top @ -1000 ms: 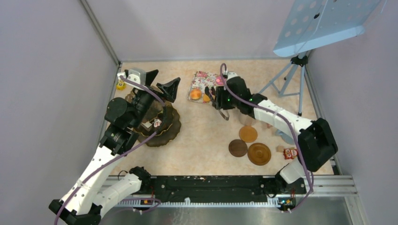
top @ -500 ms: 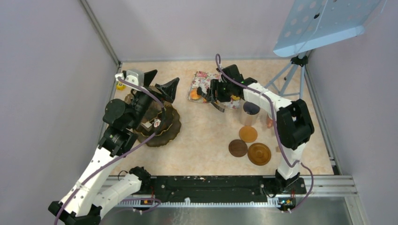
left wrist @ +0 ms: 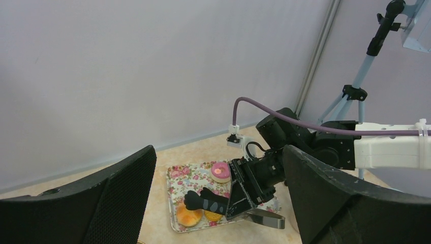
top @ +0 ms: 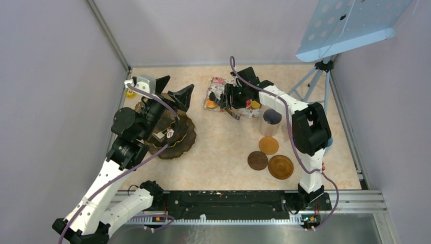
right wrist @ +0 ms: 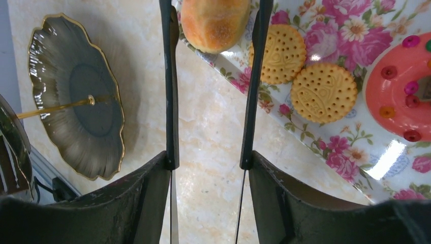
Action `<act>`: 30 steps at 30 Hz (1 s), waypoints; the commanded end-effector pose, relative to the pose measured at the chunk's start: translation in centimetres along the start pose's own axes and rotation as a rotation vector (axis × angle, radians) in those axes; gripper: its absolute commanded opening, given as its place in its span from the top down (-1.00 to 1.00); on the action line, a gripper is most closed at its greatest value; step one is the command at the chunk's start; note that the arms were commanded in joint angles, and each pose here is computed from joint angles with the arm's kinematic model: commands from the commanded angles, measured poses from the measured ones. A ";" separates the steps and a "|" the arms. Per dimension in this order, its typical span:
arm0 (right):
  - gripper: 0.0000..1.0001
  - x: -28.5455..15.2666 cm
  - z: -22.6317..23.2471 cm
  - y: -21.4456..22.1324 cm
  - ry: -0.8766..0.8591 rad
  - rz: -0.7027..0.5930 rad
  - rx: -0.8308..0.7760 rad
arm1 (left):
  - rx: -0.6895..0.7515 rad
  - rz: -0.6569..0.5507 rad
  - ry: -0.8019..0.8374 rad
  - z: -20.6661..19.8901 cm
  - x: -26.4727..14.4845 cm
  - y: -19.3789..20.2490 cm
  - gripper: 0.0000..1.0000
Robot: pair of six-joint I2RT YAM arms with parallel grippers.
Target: Serve the afternoon tea
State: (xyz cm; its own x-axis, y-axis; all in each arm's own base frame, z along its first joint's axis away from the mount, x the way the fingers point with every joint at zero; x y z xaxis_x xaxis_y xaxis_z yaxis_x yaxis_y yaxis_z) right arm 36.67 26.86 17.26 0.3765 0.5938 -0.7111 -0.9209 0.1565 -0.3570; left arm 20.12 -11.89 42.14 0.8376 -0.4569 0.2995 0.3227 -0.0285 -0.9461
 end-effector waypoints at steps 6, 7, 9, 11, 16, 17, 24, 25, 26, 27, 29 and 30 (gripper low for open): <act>-0.10 0.8 1.4 -2.0 -0.056 0.002 -0.047 | -0.004 -0.044 -0.019 0.2 -0.1 -0.8 -0.97; -0.10 1.0 1.4 -2.0 -0.053 0.009 -0.047 | -0.004 -0.045 -0.019 0.2 -0.1 -0.8 -0.98; -0.10 1.1 1.4 -1.9 -0.048 0.016 -0.056 | -0.004 -0.044 -0.019 0.2 -0.1 -0.8 -0.98; -0.10 1.1 1.5 -1.8 -0.039 0.013 -0.078 | -0.004 -0.043 -0.021 0.3 -0.1 -0.8 -0.97; -0.12 1.7 1.7 -1.2 -0.003 0.017 -0.124 | -0.004 -0.041 -0.018 0.2 0.0 -0.7 -0.98; -0.12 1.8 1.8 -1.1 0.006 0.020 -0.131 | -0.004 -0.040 -0.017 0.2 0.0 -0.7 -0.97; -0.15 2.2 2.1 -0.7 0.076 0.028 -0.187 | -0.003 -0.038 -0.017 0.2 0.1 -0.6 -0.97; -0.15 2.3 2.2 -0.7 0.083 0.029 -0.193 | -0.002 -0.039 -0.018 0.2 0.1 -0.7 -0.98; -0.15 2.4 2.2 -0.6 0.090 0.032 -0.197 | -0.003 -0.039 -0.017 0.2 0.1 -0.7 -0.97; -0.15 2.5 2.3 -0.6 0.095 0.034 -0.203 | -0.003 -0.038 -0.016 0.2 0.1 -0.6 -0.97; -0.16 2.7 2.5 -0.5 0.107 0.037 -0.216 | -0.004 -0.038 -0.015 0.2 0.1 -0.6 -0.97; -0.16 2.7 2.5 -0.3 0.114 0.040 -0.221 | -0.004 -0.039 -0.015 0.2 0.1 -0.7 -0.98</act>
State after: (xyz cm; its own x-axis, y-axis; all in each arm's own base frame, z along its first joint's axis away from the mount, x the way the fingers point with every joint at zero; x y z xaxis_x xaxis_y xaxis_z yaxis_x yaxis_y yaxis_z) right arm 37.28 29.52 15.62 0.3245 0.5114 -0.7957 -0.9212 -0.0202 -0.3887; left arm 20.16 -11.87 42.11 0.8394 -0.4544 0.2984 0.3216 -0.0274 -0.9465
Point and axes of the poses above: each gripper's point midway between its finger pads, its own x axis out along the fingers, its own z axis along the line the jaws close on, y = z × x, the point moved 8 cm from there along -x, back along the fingers, and after that the axes turned 14 degrees about x, right-handed, at the moved point
